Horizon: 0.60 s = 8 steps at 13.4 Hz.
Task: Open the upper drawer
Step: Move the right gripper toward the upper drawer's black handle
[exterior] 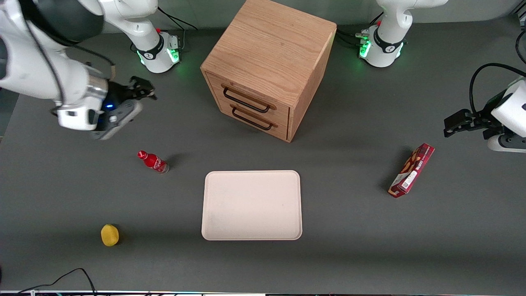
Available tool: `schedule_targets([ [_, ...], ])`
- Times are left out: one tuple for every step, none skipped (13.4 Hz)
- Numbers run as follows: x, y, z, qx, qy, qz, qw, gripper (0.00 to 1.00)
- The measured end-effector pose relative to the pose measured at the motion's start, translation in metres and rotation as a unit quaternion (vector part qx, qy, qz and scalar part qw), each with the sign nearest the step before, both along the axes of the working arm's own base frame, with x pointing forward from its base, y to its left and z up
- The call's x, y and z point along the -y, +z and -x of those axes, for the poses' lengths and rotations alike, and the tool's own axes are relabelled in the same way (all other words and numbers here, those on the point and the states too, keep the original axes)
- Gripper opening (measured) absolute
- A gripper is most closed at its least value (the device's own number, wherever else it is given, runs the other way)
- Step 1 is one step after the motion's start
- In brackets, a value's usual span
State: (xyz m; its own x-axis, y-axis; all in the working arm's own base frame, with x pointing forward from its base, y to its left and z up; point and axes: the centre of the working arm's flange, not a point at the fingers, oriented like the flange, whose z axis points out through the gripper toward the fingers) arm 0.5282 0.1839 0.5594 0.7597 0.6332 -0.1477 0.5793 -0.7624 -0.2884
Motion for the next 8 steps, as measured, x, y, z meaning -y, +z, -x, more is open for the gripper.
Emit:
schedule_targets([
  [-0.011,0.000,0.003,-0.007,0.021,-0.016,0.9996,1.00],
  [-0.019,0.002,0.006,-0.011,0.037,-0.031,0.9988,1.00],
  [-0.027,0.004,0.009,-0.012,0.054,-0.040,0.9977,1.00],
  [-0.037,0.004,0.011,-0.011,0.073,-0.048,0.9961,1.00],
  [-0.047,0.002,0.012,-0.011,0.090,-0.056,0.9943,1.00],
  [-0.058,-0.004,0.012,-0.010,0.110,-0.064,0.9918,1.00],
  [-0.072,-0.012,0.011,-0.008,0.131,-0.072,0.9887,1.00],
  [-0.087,-0.022,0.011,-0.007,0.148,-0.078,0.9859,1.00],
])
